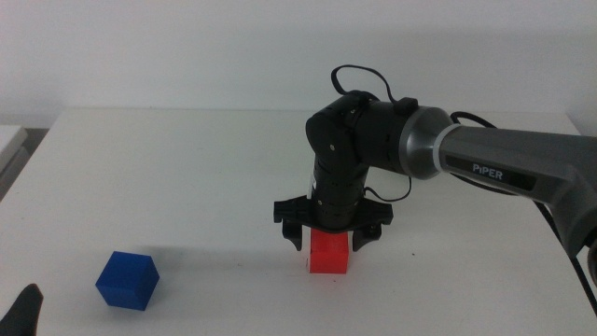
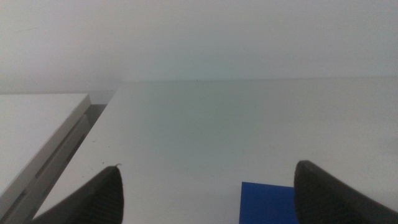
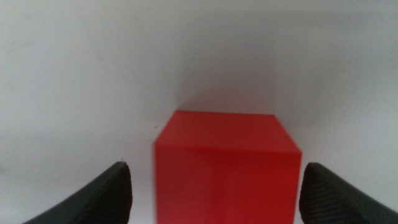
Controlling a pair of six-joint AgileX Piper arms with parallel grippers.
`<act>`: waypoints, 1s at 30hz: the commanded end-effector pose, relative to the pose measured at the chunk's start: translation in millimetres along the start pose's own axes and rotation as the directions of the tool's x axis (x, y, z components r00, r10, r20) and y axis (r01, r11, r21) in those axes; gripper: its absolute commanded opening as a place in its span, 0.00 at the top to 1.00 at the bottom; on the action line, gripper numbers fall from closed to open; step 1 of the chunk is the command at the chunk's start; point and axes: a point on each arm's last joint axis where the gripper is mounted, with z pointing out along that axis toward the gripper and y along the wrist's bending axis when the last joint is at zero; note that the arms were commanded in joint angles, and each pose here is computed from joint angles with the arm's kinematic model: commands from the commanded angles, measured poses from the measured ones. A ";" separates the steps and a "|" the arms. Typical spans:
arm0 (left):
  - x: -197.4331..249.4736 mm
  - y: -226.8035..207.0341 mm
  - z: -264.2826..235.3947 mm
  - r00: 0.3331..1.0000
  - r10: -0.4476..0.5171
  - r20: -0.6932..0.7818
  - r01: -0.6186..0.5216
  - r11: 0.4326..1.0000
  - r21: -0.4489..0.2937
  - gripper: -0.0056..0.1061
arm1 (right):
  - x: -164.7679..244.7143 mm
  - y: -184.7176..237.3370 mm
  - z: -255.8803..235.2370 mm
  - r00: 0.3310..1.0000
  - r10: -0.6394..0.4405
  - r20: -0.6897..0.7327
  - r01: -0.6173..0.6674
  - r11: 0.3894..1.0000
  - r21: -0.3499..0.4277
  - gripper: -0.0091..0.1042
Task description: Stack red cubes first, then green, then blue cubes in a specific spot.
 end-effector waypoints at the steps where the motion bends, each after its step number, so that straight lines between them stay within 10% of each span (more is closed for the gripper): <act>1: -1.2 0.2 -0.2 1.000 0.004 0.015 -0.004 1.000 -0.002 0.11 | -3.9 0.6 -19.3 0.999 -0.030 0.032 0.031 0.999 -0.035 0.11; 11: -1.2 0.2 -0.2 1.000 0.004 0.015 -0.004 1.000 -0.002 0.11 | -69.9 -81.2 -105.1 0.983 -0.024 0.181 0.023 1.000 0.008 0.11; 30: -1.2 0.2 -0.2 1.000 0.004 0.015 -0.004 1.000 -0.002 0.11 | -178.6 -146.6 -34.1 0.960 -0.088 0.264 0.070 0.994 0.079 0.16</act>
